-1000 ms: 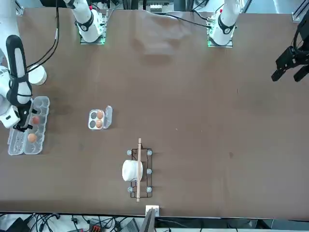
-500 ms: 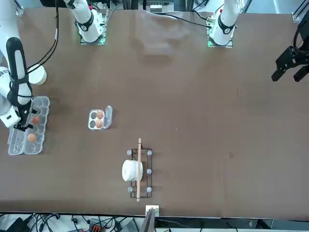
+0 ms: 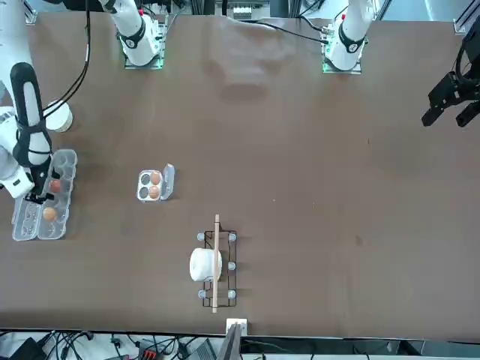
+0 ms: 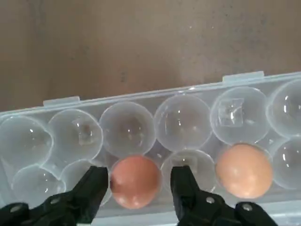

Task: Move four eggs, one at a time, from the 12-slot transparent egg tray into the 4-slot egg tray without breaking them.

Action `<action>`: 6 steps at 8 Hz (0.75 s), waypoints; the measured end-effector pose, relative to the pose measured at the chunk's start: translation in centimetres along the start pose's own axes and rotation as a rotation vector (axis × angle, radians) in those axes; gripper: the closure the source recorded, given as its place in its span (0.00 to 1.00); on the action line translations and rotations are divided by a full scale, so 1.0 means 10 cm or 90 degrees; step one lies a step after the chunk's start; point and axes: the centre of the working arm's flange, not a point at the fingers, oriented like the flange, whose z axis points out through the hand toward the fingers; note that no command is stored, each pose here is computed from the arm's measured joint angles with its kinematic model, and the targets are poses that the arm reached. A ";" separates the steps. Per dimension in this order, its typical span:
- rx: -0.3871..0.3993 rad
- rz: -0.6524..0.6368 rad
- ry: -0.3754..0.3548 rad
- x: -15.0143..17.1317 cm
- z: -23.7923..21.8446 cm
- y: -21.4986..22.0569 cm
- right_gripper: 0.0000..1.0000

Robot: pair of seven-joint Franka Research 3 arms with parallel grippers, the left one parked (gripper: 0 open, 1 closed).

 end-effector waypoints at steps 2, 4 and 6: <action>0.000 -0.003 0.000 -0.01 0.00 0.00 0.26; 0.000 -0.002 0.000 -0.02 0.00 -0.01 0.30; 0.001 -0.005 0.001 -0.09 0.01 -0.03 0.31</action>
